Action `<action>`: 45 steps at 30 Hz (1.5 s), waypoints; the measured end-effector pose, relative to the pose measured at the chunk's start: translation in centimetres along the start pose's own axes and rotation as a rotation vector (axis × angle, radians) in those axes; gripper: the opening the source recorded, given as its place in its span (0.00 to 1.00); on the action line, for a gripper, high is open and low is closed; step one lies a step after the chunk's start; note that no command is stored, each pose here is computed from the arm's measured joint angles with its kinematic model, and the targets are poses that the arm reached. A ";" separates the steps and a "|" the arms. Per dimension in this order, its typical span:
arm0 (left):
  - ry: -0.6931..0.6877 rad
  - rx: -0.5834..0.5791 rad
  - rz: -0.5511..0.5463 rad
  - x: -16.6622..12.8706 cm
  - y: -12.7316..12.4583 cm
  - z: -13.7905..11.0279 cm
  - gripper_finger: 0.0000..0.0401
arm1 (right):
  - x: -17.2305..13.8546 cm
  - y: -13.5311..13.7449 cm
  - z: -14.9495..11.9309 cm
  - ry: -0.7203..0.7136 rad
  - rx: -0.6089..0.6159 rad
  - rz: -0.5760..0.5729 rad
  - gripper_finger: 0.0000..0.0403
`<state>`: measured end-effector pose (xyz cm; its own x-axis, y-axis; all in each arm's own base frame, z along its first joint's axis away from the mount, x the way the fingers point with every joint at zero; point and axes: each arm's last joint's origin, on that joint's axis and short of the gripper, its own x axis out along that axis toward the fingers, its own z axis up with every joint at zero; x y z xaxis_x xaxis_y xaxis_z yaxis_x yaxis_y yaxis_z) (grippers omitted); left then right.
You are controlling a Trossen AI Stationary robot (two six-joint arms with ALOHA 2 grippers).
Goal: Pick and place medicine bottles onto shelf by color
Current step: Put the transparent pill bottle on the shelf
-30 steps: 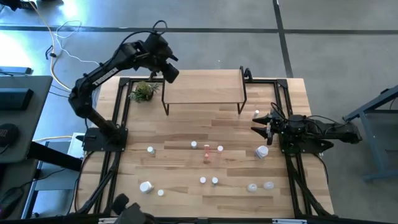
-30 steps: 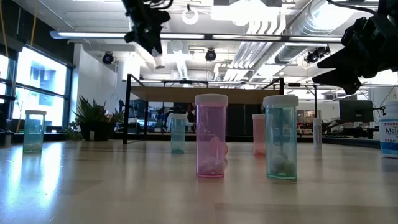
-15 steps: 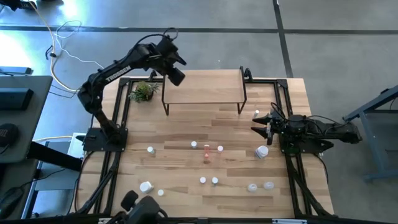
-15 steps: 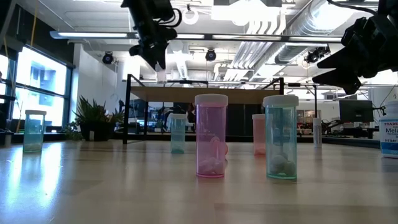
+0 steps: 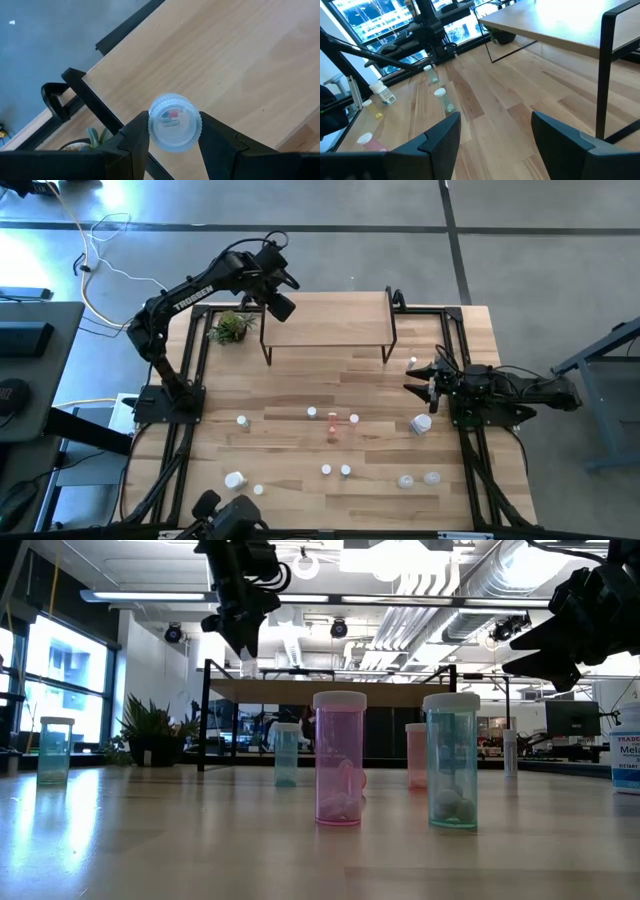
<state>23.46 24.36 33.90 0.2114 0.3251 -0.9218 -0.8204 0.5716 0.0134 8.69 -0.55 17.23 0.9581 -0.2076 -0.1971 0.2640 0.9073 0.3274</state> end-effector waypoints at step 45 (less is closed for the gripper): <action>0.070 0.028 -0.026 1.2 -2.4 -1.3 0.34 | 0.0 0.0 0.0 0.001 0.000 0.002 0.58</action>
<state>24.98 22.41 32.24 0.1936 0.2572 -0.9468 -0.7998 0.6003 -0.0005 8.69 -0.55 17.23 0.9586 -0.2053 -0.1975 0.2619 0.9078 0.3276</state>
